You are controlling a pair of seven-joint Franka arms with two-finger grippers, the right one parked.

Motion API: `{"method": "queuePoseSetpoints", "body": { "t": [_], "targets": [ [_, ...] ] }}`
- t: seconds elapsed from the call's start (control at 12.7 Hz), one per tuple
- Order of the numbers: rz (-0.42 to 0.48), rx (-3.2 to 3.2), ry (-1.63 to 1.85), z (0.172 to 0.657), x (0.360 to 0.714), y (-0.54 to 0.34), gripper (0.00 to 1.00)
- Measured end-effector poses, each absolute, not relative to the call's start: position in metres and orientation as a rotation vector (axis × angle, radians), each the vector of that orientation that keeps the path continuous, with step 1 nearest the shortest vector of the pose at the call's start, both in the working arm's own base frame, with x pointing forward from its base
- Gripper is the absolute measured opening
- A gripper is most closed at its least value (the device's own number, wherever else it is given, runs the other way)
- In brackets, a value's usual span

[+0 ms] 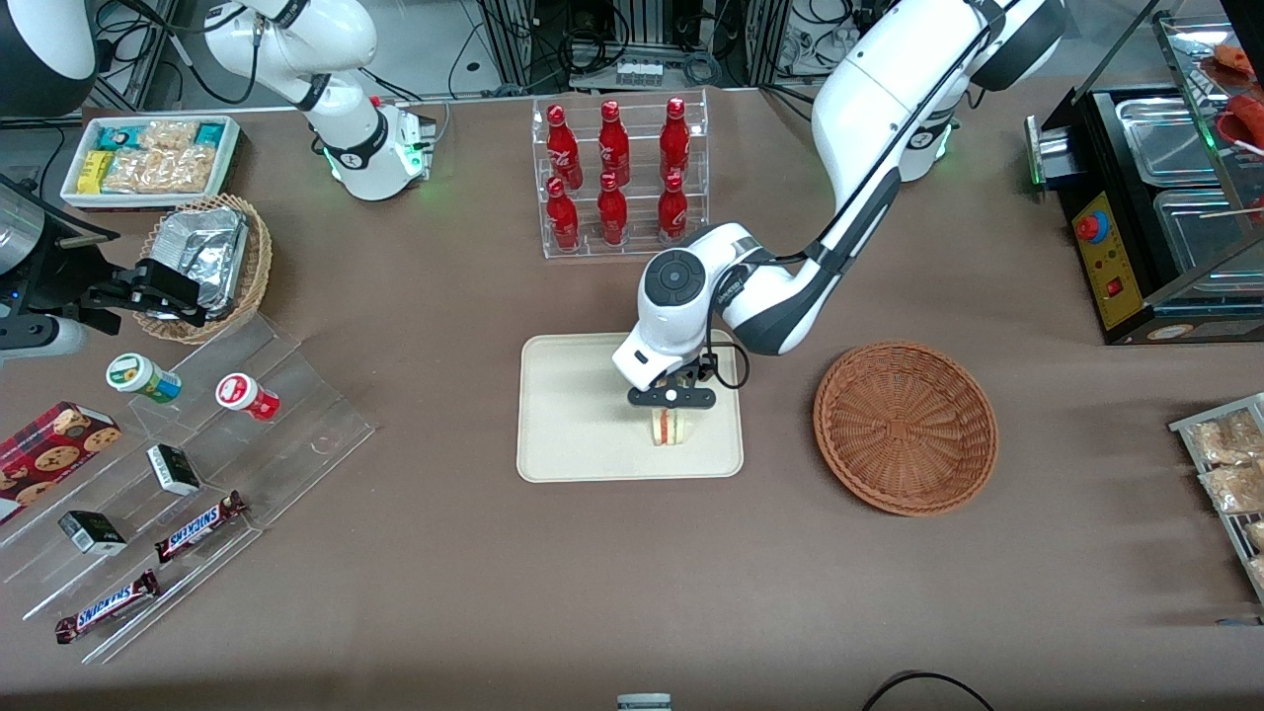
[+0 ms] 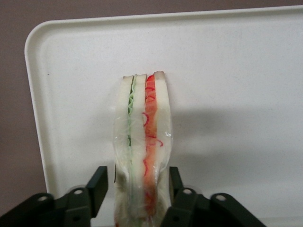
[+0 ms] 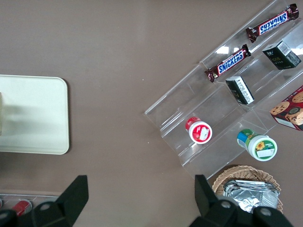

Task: Place sandwich from basket to tray
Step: 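Open the left gripper, release the sandwich, and raise the gripper away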

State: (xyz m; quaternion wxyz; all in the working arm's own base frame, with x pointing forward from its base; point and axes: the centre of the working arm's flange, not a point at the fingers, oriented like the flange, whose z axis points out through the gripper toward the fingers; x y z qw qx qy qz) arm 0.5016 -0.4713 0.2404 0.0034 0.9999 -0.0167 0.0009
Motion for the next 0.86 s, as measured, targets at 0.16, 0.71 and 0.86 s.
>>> {"method": "queuePoseSetpoints", "body": {
  "t": [0.16, 0.71, 0.86],
  "targets": [
    [0.027, 3.124, -0.035, 0.250, 0.508, -0.471, 0.88],
    [0.172, 3.122, 0.008, 0.360, 0.512, -0.457, 1.00],
    [0.220, 3.092, 0.079, 0.402, 0.514, -0.441, 1.00]
  ]
}}
